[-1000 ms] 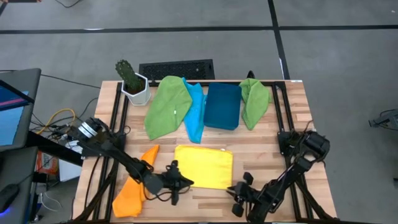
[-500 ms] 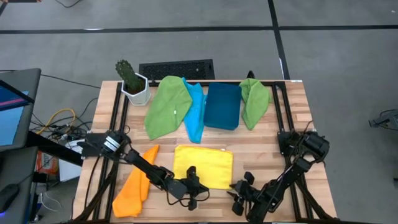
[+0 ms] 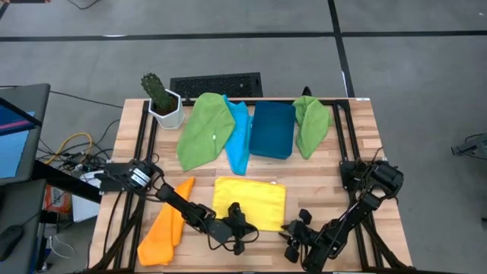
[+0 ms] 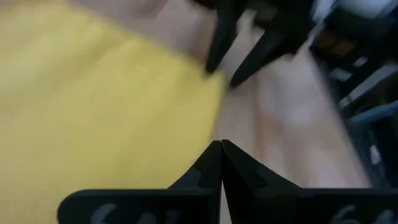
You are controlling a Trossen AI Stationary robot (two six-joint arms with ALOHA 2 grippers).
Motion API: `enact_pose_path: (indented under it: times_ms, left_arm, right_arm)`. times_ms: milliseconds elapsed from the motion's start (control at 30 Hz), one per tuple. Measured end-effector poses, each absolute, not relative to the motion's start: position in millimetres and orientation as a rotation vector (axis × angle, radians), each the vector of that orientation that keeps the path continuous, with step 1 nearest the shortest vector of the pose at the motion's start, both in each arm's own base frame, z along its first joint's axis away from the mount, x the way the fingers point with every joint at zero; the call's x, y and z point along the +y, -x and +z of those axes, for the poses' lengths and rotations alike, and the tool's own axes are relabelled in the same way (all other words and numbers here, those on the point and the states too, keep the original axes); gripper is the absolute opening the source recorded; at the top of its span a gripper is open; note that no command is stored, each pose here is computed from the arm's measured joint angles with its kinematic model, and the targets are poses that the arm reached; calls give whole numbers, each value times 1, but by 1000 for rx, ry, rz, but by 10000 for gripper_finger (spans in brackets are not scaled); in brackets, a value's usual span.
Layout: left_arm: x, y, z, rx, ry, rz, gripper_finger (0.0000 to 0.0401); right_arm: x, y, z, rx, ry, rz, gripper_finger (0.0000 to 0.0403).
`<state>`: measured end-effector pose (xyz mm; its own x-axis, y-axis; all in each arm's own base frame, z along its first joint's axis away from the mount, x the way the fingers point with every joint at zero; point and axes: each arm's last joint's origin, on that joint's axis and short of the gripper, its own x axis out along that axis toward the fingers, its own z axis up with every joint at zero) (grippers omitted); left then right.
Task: Fold microfiber towels
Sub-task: Fold the yellow towel
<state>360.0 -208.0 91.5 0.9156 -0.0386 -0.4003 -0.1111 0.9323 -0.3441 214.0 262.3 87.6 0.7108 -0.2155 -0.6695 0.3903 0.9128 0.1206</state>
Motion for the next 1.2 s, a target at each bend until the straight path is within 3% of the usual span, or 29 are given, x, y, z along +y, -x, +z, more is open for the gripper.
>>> enact_pose_path:
  times_ms: [133, 467, 667, 800, 967, 1200]
  left_arm:
    - [-216, -369, 113, 389, 335, 22, 0]
    - [-207, -375, 90, 524, 225, 119, 0]
    - [-208, -375, 90, 538, 215, 79, 0]
    - [-208, -373, 88, 572, 208, 75, 0]
    - [-208, -373, 88, 578, 206, 77, 0]
    - [-208, -373, 88, 581, 206, 74, 0]
  right_arm:
    - [262, -214, 87, 719, -231, -325, 143]
    - [257, -220, 88, 730, -214, -334, 143]
    - [257, -220, 87, 736, -215, -332, 142]
    - [256, -222, 88, 753, -229, -330, 110]
    - [256, -226, 92, 771, -244, -319, 21]
    - [266, -248, 112, 764, -211, -257, 30]
